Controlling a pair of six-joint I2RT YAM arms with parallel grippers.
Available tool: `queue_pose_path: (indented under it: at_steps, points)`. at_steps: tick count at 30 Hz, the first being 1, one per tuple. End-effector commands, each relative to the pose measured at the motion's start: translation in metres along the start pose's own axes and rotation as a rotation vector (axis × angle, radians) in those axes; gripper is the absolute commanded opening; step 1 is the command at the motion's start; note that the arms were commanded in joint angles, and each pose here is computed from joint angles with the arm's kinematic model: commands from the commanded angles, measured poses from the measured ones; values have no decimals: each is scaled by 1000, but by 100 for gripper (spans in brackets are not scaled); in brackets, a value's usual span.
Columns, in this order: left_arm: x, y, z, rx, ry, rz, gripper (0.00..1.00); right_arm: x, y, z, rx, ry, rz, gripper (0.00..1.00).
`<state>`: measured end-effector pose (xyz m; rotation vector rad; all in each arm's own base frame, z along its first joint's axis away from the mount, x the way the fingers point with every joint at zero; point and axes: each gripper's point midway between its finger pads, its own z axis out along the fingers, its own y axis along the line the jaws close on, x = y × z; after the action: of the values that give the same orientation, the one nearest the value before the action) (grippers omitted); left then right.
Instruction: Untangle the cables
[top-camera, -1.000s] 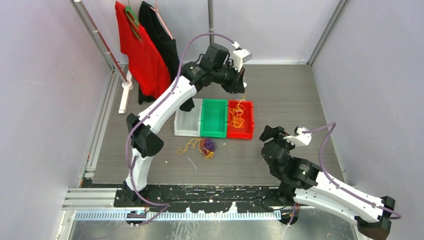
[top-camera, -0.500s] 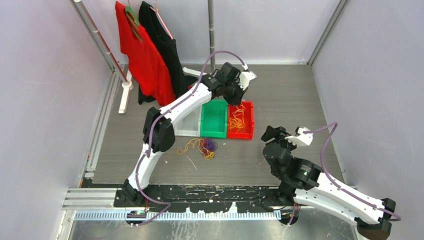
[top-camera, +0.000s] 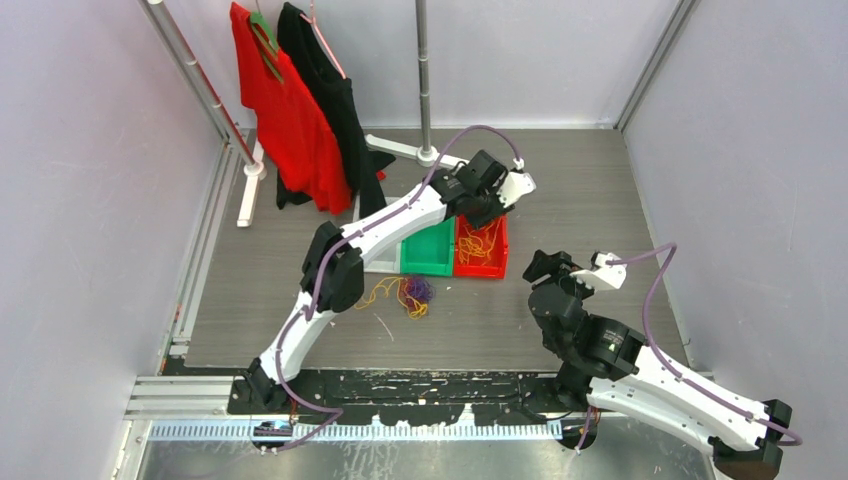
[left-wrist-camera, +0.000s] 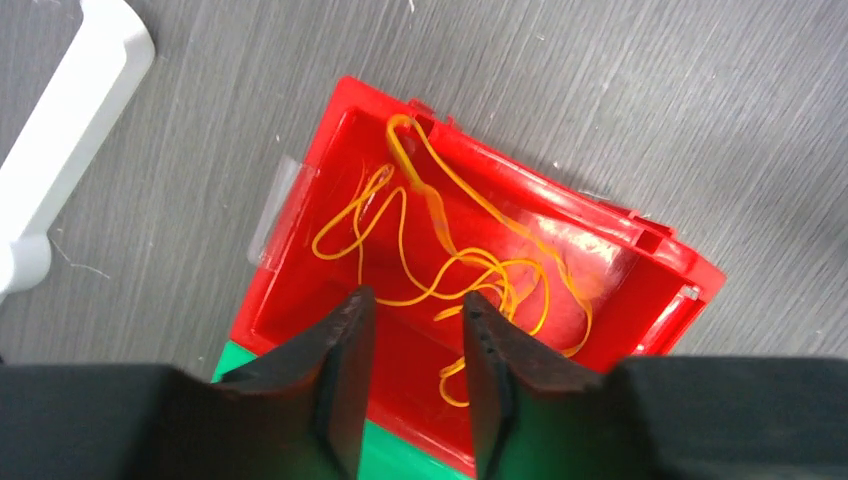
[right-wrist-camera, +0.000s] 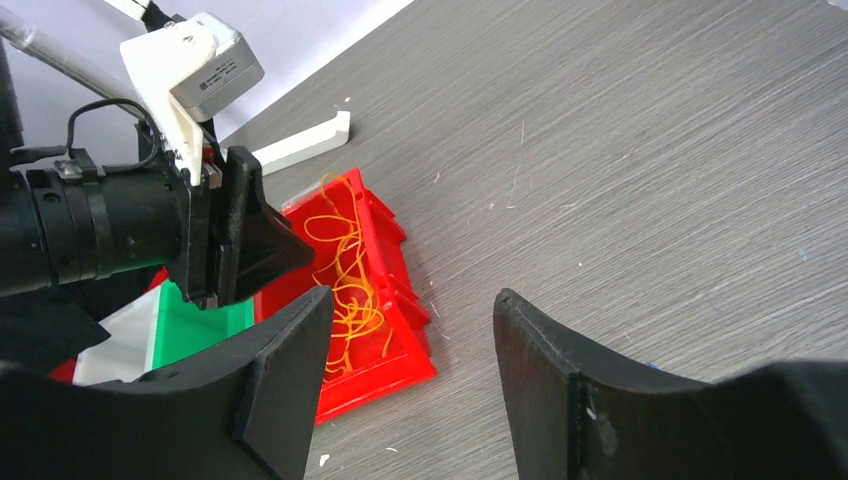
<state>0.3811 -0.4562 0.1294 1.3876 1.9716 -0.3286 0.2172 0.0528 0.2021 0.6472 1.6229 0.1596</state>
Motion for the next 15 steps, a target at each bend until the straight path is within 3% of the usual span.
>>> queue_pose_path:
  at_steps: [1, 6, 15]
  points:
    - [-8, 18, -26, -32, 19, -8, 46, -16, 11, -1, -26, -13, 46, 63]
    - [-12, 16, -62, -14, 26, -41, 57, -19, 19, -3, -53, 14, 56, 59]
    - [22, 11, -144, 37, 154, -110, 61, -7, 44, -2, -107, 92, 13, 56]
